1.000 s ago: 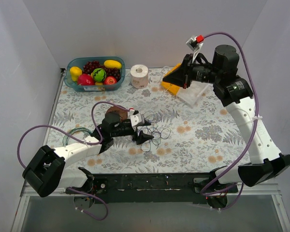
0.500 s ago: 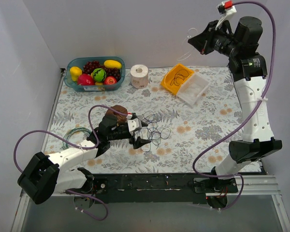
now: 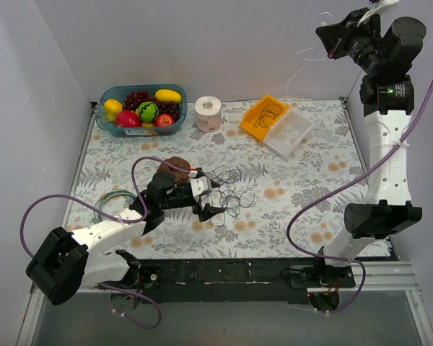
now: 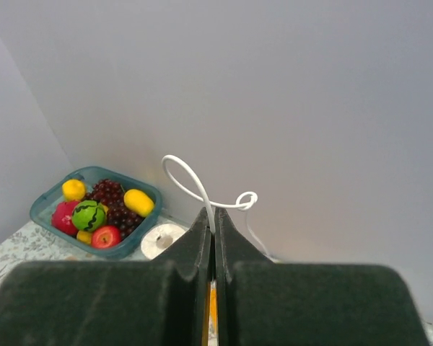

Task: Untangle the cables

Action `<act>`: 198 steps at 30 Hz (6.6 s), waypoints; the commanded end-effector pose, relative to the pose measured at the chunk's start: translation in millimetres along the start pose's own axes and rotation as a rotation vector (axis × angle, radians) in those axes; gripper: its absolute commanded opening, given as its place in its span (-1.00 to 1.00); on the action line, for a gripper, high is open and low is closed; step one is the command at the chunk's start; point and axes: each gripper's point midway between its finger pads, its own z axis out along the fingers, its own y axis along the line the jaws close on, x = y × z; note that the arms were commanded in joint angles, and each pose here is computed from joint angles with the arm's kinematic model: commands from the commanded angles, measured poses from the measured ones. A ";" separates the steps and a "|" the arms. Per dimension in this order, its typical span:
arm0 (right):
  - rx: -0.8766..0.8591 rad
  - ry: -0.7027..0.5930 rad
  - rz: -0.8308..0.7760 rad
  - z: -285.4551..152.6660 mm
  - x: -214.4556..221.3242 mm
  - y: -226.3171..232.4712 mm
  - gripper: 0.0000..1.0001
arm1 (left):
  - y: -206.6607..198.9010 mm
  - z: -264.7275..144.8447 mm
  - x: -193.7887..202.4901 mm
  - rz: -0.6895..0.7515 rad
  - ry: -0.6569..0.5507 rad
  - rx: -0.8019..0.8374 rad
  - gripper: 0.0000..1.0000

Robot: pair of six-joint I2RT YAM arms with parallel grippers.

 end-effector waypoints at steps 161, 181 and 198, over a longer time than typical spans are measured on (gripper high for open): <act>-0.401 0.118 -0.213 -16.3 86.1 202.1 -0.97 | 13.9 -33.6 48.9 -0.225 0.003 -0.282 0.63; -0.109 0.050 -0.089 111.3 124.0 -7.5 -0.97 | 13.0 -40.7 53.9 -0.231 0.019 -0.308 0.65; 0.034 -0.005 -0.040 120.5 115.8 -70.6 -0.97 | 14.2 -41.0 54.5 -0.231 0.029 -0.308 0.65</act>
